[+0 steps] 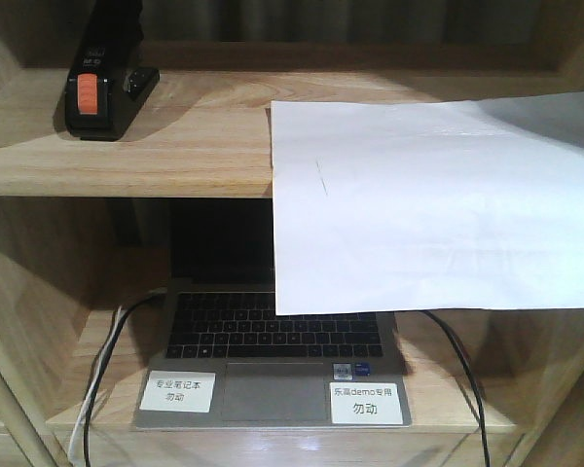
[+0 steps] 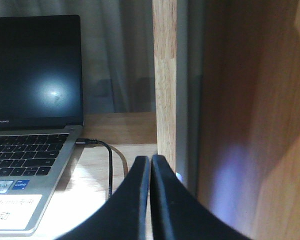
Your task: Grab stapler and paper to desk for stapling
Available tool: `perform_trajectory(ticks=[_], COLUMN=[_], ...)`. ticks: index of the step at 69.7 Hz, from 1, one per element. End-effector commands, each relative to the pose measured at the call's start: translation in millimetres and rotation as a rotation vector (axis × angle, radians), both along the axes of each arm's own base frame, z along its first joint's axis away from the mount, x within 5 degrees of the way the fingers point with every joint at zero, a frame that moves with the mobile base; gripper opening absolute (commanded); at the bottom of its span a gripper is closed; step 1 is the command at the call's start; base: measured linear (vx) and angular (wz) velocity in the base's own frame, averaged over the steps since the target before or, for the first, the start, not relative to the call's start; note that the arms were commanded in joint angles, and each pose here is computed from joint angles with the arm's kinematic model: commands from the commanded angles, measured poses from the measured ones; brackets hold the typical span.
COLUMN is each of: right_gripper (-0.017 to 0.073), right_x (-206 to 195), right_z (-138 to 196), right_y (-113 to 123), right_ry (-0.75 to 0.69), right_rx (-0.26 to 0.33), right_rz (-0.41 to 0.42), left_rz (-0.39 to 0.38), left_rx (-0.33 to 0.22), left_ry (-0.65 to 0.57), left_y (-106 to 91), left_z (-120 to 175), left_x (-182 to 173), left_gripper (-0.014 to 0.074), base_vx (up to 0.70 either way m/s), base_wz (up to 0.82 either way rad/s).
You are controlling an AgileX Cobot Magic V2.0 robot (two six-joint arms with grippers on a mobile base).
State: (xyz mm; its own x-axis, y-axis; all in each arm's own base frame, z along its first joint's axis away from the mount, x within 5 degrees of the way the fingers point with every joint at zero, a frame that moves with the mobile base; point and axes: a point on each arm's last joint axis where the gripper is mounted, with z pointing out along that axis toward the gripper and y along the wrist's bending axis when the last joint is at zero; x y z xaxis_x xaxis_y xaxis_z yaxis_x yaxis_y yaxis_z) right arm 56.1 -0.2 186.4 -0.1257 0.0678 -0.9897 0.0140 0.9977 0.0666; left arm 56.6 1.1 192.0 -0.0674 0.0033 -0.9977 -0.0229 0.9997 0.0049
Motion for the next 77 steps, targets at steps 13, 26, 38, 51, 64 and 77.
perform_trajectory(ticks=[13, 26, 38, 51, 64, 77], right_gripper=[-0.0005, -0.0005, -0.0005, -0.0005, -0.0005, -0.0005], right_x=[0.0, 0.0, 0.0, 0.0, 0.0, 0.0], right_z=[3.9, 4.0, 4.0, 3.9, 3.9, 4.2], right_y=[-0.3, -0.3, -0.3, -0.3, -0.4, -0.4], right_ry=[-0.079, -0.080, -0.080, -0.079, -0.079, -0.083], right_rx=[-0.003, -0.003, -0.003, -0.003, -0.007, -0.007], right_rz=[-0.005, -0.005, -0.005, -0.005, -0.005, -0.005], left_rz=[0.002, 0.002, 0.002, 0.002, 0.002, 0.002], left_rx=[-0.017, -0.017, -0.017, -0.017, -0.017, -0.017], left_ry=[-0.059, -0.059, -0.059, -0.059, -0.059, -0.059], left_y=[0.1, 0.1, 0.1, 0.1, 0.1, 0.1], left_z=[-2.0, -2.0, -2.0, -2.0, -2.0, -2.0], left_x=[0.5, 0.5, 0.5, 0.5, 0.5, 0.5], left_gripper=[-0.0006, -0.0006, -0.0006, -0.0006, -0.0006, -0.0006], base_vx=[0.00, 0.00, 0.00, 0.00, 0.00, 0.00], base_wz=[0.00, 0.00, 0.00, 0.00, 0.00, 0.00])
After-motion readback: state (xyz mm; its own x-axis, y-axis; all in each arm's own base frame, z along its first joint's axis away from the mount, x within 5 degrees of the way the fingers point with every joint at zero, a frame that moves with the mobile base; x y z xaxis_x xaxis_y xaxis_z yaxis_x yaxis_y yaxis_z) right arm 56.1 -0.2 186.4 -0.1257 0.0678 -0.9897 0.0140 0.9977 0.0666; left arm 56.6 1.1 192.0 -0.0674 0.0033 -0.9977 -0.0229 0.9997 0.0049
